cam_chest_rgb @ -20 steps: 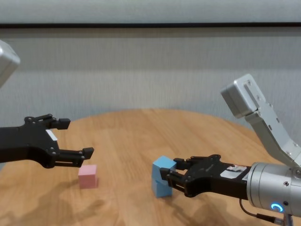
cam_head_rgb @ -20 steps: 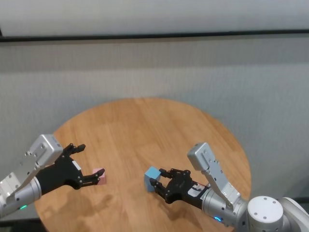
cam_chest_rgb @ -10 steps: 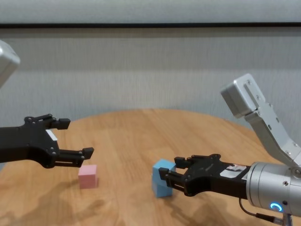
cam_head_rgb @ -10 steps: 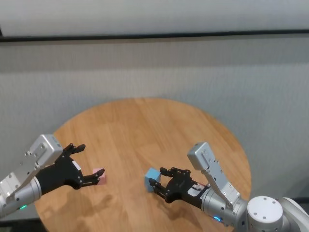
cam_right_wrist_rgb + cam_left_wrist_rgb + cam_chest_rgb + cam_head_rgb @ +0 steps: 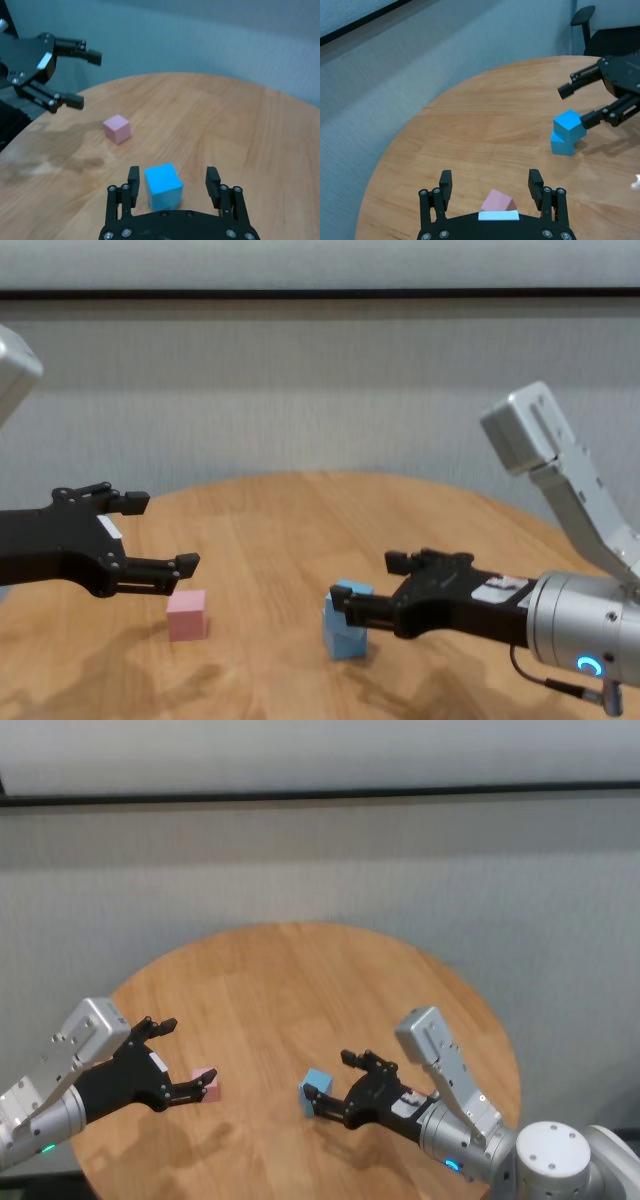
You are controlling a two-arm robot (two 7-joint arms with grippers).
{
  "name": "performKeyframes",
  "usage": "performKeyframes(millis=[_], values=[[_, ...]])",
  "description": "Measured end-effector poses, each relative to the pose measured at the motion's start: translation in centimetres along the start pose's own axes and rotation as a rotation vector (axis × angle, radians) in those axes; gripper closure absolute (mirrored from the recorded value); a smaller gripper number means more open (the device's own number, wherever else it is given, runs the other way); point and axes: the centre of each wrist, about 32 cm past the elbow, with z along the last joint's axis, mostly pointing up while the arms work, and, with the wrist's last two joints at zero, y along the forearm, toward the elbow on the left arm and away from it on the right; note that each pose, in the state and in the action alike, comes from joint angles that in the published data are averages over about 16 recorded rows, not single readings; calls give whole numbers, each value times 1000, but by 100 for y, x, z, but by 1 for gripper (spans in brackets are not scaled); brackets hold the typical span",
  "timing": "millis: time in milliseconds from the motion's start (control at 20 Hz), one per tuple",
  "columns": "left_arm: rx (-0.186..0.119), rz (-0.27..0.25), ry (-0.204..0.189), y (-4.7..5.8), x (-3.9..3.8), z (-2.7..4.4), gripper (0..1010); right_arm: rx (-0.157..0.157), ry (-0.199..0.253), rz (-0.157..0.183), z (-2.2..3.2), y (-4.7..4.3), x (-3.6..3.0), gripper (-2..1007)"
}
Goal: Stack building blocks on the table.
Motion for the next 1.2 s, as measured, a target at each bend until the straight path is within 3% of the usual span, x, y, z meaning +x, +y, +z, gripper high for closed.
performKeyframes(millis=[350, 650, 900, 1200], values=[[0, 0, 0, 0, 0, 0, 11, 35, 4, -45, 81, -80, 90, 60], [0, 0, 0, 0, 0, 0, 11, 58, 12, -109, 119, -240, 215, 2], [0, 0, 0, 0, 0, 0, 11, 68, 24, -164, 102, -416, 314, 0], [0, 0, 0, 0, 0, 0, 11, 68, 41, -217, 37, -612, 394, 0]])
